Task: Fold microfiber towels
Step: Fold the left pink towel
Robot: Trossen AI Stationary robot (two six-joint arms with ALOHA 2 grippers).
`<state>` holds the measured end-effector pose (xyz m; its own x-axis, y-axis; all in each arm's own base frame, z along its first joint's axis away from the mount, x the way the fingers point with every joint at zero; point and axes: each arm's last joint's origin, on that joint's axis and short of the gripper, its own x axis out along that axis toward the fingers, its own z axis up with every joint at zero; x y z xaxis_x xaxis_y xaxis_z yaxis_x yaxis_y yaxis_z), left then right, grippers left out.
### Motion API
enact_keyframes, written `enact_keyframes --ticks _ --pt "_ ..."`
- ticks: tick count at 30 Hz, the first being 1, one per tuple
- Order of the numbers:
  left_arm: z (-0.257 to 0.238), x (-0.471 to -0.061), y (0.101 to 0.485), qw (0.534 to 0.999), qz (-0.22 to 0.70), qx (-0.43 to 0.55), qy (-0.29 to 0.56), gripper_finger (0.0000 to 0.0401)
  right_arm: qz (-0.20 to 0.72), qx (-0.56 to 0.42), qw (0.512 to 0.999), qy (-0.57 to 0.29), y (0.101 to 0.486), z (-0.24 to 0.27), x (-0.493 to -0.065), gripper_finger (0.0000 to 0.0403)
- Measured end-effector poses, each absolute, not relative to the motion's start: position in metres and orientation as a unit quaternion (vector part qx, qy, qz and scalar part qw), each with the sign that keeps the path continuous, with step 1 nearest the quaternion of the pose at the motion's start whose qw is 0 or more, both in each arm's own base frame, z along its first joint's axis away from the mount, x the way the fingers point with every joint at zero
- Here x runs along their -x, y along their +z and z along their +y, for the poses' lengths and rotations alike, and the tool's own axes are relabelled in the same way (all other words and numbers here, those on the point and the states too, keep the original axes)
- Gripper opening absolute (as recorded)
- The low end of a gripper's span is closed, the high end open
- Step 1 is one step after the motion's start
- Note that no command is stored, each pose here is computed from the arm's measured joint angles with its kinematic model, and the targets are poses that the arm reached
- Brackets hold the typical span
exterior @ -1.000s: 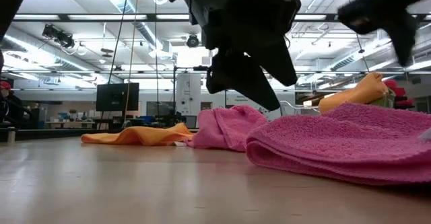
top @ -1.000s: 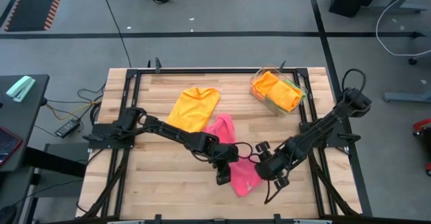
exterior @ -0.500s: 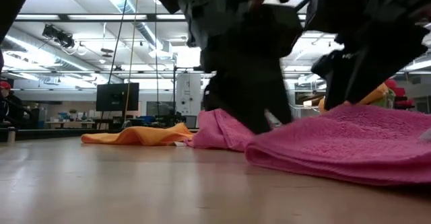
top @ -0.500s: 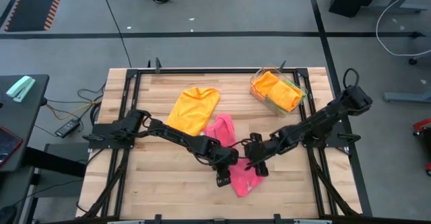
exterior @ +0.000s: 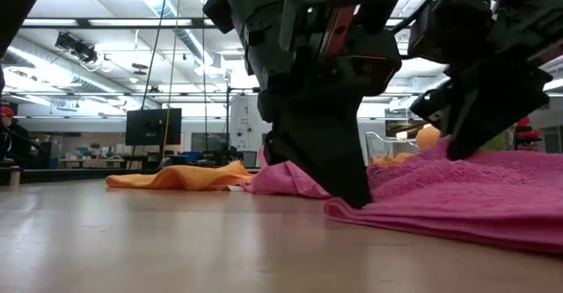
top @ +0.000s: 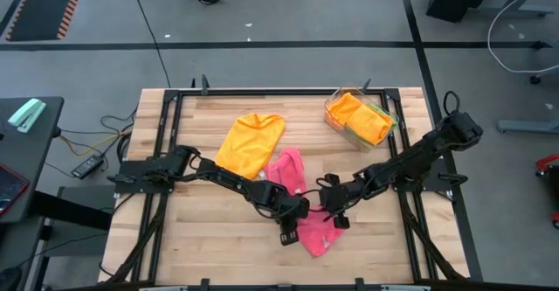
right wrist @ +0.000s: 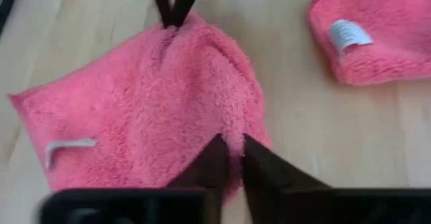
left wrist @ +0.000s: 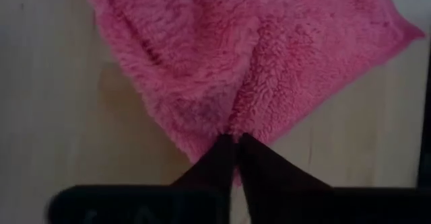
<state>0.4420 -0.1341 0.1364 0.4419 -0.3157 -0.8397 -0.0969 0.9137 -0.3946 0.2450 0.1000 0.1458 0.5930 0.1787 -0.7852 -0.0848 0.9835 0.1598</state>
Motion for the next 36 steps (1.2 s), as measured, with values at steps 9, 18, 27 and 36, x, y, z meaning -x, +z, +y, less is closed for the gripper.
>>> enact_keyframes --ticks 9,18,27,36 --pt "-0.13 -0.44 0.138 0.819 0.536 0.188 -0.073 0.0014 0.441 -0.085 0.891 0.075 0.166 0.099 -0.242 0.0008" --pt "-0.127 -0.44 0.145 0.821 0.532 0.185 -0.096 0.0017 0.426 -0.103 0.899 0.017 0.184 0.089 -0.22 0.0011" --pt "-0.105 -0.438 0.18 0.815 0.516 0.24 -0.106 0.0119 0.437 -0.101 0.894 0.01 0.177 0.09 -0.223 0.0091" --pt "-0.092 -0.452 0.178 0.844 0.459 0.278 -0.029 0.0255 0.418 -0.11 0.902 0.007 0.196 0.083 -0.212 0.0138"
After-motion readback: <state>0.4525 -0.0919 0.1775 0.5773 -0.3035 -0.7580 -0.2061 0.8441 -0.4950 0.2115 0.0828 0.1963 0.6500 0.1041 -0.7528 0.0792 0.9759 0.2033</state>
